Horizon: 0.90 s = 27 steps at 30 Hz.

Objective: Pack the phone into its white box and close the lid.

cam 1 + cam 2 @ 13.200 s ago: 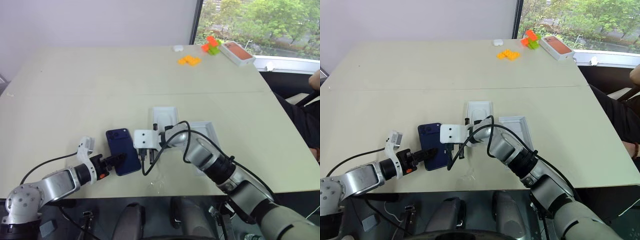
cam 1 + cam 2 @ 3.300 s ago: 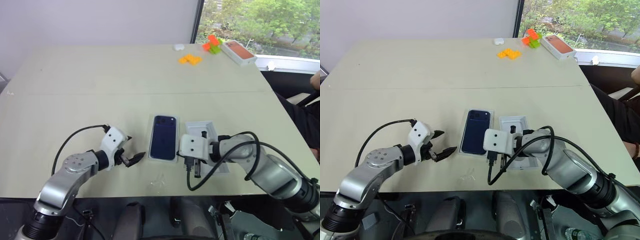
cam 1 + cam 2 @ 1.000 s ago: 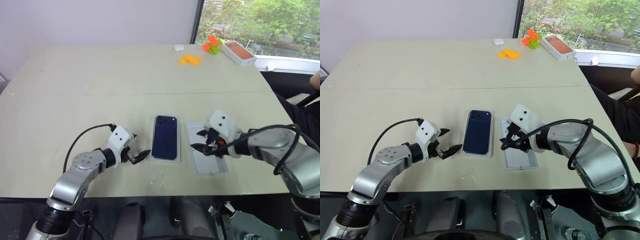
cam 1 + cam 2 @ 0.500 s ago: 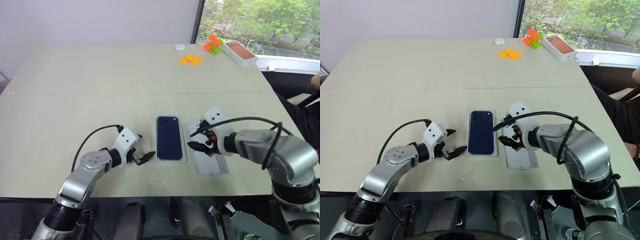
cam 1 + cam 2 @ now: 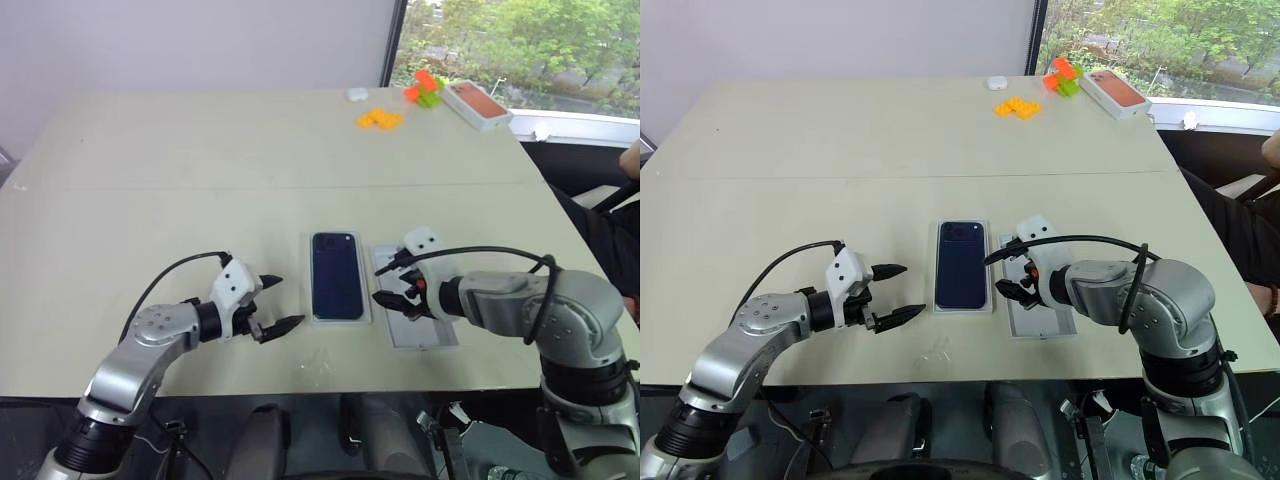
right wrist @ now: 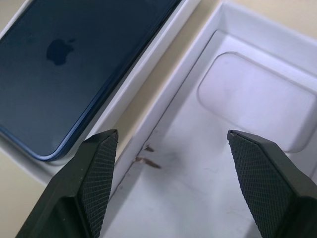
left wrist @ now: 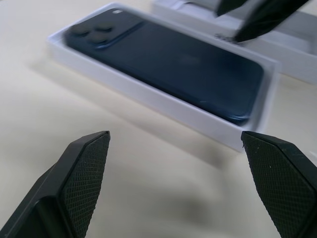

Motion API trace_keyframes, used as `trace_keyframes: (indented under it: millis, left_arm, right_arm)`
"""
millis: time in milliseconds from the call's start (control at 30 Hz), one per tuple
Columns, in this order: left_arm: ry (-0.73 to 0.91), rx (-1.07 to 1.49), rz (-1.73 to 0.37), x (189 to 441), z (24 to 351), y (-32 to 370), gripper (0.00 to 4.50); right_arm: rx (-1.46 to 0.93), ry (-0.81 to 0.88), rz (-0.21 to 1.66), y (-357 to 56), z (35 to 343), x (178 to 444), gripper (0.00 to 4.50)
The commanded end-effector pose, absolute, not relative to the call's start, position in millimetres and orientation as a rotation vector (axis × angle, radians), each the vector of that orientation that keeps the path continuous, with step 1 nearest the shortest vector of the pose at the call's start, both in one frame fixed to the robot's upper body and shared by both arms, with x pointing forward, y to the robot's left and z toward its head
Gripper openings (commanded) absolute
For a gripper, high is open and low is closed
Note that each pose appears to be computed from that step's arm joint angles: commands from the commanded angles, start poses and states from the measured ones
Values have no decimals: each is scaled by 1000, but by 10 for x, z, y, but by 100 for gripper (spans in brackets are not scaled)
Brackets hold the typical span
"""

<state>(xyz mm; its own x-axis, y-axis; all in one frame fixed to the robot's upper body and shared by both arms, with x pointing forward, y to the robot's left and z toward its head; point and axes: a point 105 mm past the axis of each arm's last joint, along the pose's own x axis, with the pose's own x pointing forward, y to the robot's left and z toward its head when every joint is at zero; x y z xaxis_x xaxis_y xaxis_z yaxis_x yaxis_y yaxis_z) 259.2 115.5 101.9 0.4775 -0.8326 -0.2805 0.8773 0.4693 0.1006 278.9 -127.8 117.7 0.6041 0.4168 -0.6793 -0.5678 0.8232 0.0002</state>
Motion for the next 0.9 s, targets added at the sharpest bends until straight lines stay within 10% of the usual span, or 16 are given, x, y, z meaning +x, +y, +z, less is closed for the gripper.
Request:
trace_keyframes:
  millis: [33,167,400,667,900]
  left_arm:
    - [137,263,-1129,2482,1113,1097,450]
    - [129,255,-1159,2414,1068,1110,450]
    - [129,267,-1170,2376,985,1166,450]
    - [129,266,-1148,2387,931,1213,450]
    - [112,252,-983,2646,1048,1534,450]
  right_arm:
    - [-229,725,565,-1287,1204,2774,368]
    - [-224,742,543,-1290,1181,2772,314]
    - [-204,760,502,-1297,1170,2803,3]
    - [-104,668,388,-1357,1445,3022,3]
    - [320,381,644,-892,2395,3070,3]
